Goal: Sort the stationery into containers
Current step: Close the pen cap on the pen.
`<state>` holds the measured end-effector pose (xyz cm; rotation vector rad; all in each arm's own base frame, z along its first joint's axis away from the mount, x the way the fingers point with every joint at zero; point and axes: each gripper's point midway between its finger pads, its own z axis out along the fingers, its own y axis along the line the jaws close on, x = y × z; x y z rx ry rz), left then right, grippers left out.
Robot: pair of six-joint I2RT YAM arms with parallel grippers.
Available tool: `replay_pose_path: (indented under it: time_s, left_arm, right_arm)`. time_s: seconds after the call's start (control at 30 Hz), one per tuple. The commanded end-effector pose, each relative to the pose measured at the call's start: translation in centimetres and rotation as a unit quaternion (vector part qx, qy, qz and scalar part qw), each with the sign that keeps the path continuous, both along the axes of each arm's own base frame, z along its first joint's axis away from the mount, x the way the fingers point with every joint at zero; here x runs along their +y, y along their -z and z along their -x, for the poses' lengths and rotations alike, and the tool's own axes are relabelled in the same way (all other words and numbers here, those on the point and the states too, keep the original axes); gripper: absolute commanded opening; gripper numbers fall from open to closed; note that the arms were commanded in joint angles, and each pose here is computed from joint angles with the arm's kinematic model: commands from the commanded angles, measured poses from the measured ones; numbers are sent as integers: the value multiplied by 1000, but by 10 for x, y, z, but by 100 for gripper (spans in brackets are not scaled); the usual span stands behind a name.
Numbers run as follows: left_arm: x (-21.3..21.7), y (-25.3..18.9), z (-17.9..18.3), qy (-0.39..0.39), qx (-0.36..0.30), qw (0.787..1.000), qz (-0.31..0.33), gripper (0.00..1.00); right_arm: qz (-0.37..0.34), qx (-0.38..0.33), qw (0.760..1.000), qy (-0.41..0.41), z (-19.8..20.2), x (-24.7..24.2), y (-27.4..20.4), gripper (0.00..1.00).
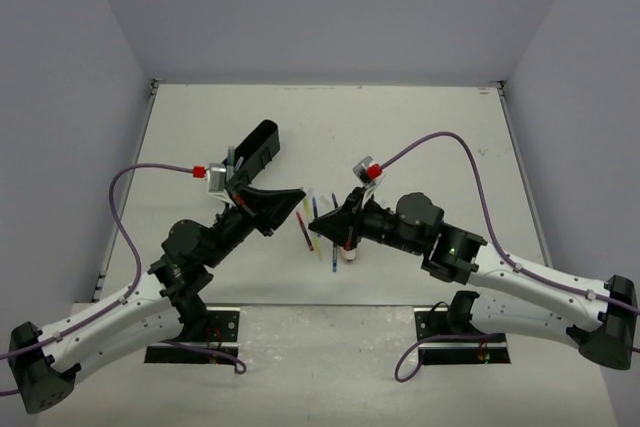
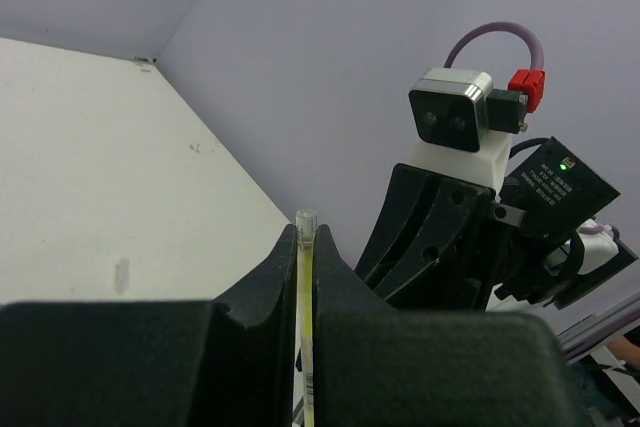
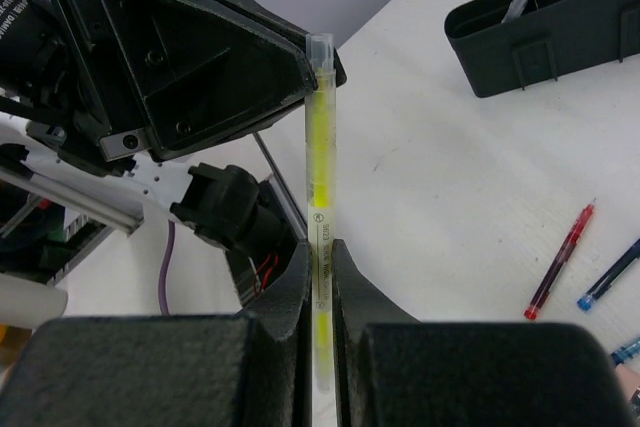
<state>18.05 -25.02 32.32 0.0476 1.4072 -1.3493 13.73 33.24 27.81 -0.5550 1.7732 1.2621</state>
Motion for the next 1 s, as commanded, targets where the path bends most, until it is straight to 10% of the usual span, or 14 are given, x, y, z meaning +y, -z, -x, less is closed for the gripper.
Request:
replay_pose_path:
  time_s: [0.0,0.3,0.53,0.97]
  left_arm:
    - [-1,0,3,11,-2,1000,11,0]
    - [2,7,4,6,0,1000,4,1]
    - [2,0,5,6,-10,1000,-10,35]
    - [-12,-7,23,66,-45,997,-14,0]
  right_arm:
    - [-64,-27,997,26,-11,4,-52,0]
    - [-66,-58,996,19,-14,11,-76,0]
    - [-44,-59,997,-15,-6,18,-58,0]
    - [-48,-64,996,-25,-4,19,-62,0]
